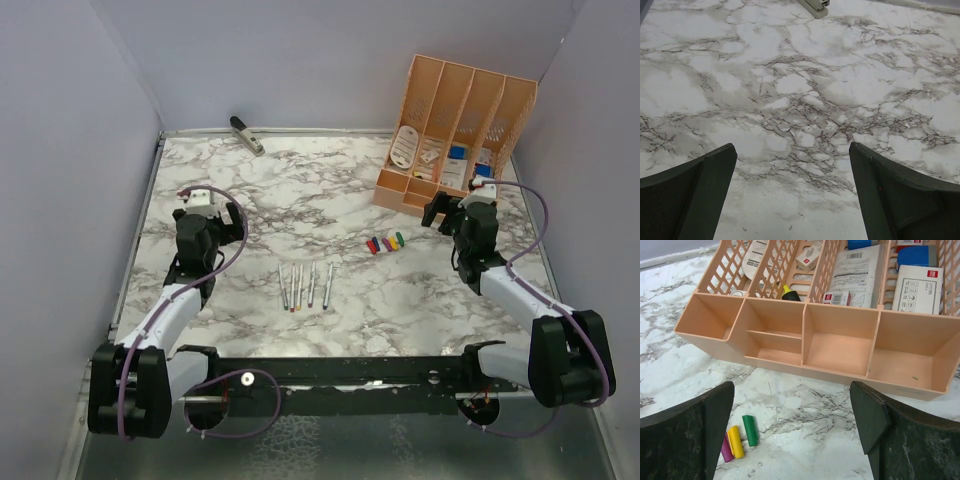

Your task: Insert the pens into the pen caps

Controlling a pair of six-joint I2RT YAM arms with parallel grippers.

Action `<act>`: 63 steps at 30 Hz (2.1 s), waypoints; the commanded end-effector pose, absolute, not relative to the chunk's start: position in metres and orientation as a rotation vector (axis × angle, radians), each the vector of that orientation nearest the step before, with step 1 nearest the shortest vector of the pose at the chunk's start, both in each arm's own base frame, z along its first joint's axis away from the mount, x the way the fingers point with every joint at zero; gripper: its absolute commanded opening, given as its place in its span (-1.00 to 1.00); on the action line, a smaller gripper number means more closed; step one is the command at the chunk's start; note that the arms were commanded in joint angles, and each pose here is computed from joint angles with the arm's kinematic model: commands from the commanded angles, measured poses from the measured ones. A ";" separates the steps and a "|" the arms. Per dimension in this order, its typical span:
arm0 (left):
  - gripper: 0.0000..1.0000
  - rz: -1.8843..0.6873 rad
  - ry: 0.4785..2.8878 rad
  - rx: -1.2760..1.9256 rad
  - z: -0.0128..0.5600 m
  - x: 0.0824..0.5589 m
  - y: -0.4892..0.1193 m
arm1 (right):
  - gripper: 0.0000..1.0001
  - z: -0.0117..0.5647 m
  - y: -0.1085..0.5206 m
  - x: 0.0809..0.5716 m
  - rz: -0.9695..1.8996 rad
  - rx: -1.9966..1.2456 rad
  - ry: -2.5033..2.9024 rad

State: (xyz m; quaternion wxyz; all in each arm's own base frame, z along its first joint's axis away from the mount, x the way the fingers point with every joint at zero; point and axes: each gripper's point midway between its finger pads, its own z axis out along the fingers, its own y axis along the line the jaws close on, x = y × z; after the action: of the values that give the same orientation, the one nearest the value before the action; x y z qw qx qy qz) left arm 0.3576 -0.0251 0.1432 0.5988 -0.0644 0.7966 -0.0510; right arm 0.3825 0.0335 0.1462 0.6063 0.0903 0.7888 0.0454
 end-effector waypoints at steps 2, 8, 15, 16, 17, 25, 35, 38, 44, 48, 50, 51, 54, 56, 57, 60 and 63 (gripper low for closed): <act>0.98 -0.108 1.781 -0.169 0.164 0.352 -0.021 | 0.99 0.153 0.035 0.383 0.128 0.208 1.802; 0.98 -0.100 1.790 -0.173 0.163 0.352 -0.021 | 0.99 0.155 0.035 0.383 0.131 0.206 1.796; 0.98 -0.116 1.798 -0.161 0.162 0.354 -0.027 | 0.99 0.158 0.038 0.385 0.150 0.209 1.802; 0.98 -0.121 1.795 -0.154 0.163 0.354 -0.028 | 0.99 0.156 0.039 0.385 0.153 0.212 1.807; 0.98 -0.126 1.794 -0.145 0.165 0.354 -0.030 | 0.99 0.157 0.042 0.386 0.164 0.194 1.808; 0.98 -0.234 1.803 -0.045 0.171 0.349 -0.067 | 0.99 0.157 0.049 0.382 0.219 0.188 1.805; 0.98 -0.369 1.947 0.067 0.154 0.349 -0.128 | 0.99 0.172 0.058 0.386 0.268 0.162 1.796; 0.98 -0.381 1.968 0.091 0.146 0.337 -0.141 | 0.99 0.177 0.060 0.386 0.280 0.164 1.796; 0.98 -0.350 2.038 0.136 0.126 0.313 -0.153 | 0.96 0.176 0.065 0.388 0.286 0.106 1.808; 0.98 -0.358 2.104 0.137 0.108 0.300 -0.156 | 0.90 0.175 0.069 0.390 0.302 0.085 1.810; 0.98 -0.345 2.134 0.130 0.099 0.293 -0.156 | 0.84 0.180 0.074 0.392 0.316 0.046 1.793; 0.98 -0.334 2.148 0.123 0.095 0.290 -0.154 | 0.83 0.183 0.077 0.393 0.327 0.013 1.786; 0.98 -0.294 2.181 0.088 0.086 0.281 -0.148 | 0.82 0.191 0.085 0.396 0.352 -0.046 1.763; 0.89 -0.261 2.210 0.057 0.080 0.277 -0.143 | 0.82 0.196 0.084 0.398 0.345 -0.039 1.742; 0.84 -0.247 2.227 0.044 0.077 0.275 -0.142 | 0.82 0.199 0.081 0.399 0.334 -0.024 1.730; 0.69 -0.209 2.280 0.021 0.068 0.269 -0.141 | 0.82 0.203 0.076 0.400 0.311 0.007 1.726; 0.57 -0.188 2.328 0.010 0.059 0.261 -0.143 | 0.82 0.206 0.074 0.399 0.304 0.018 1.730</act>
State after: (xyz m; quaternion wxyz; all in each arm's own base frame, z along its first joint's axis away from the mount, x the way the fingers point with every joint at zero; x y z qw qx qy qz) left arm 0.2688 -0.1493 0.0681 0.4165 0.0320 0.9025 -0.1044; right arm 0.3933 0.0779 0.1797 0.6132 0.0066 0.7775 0.1396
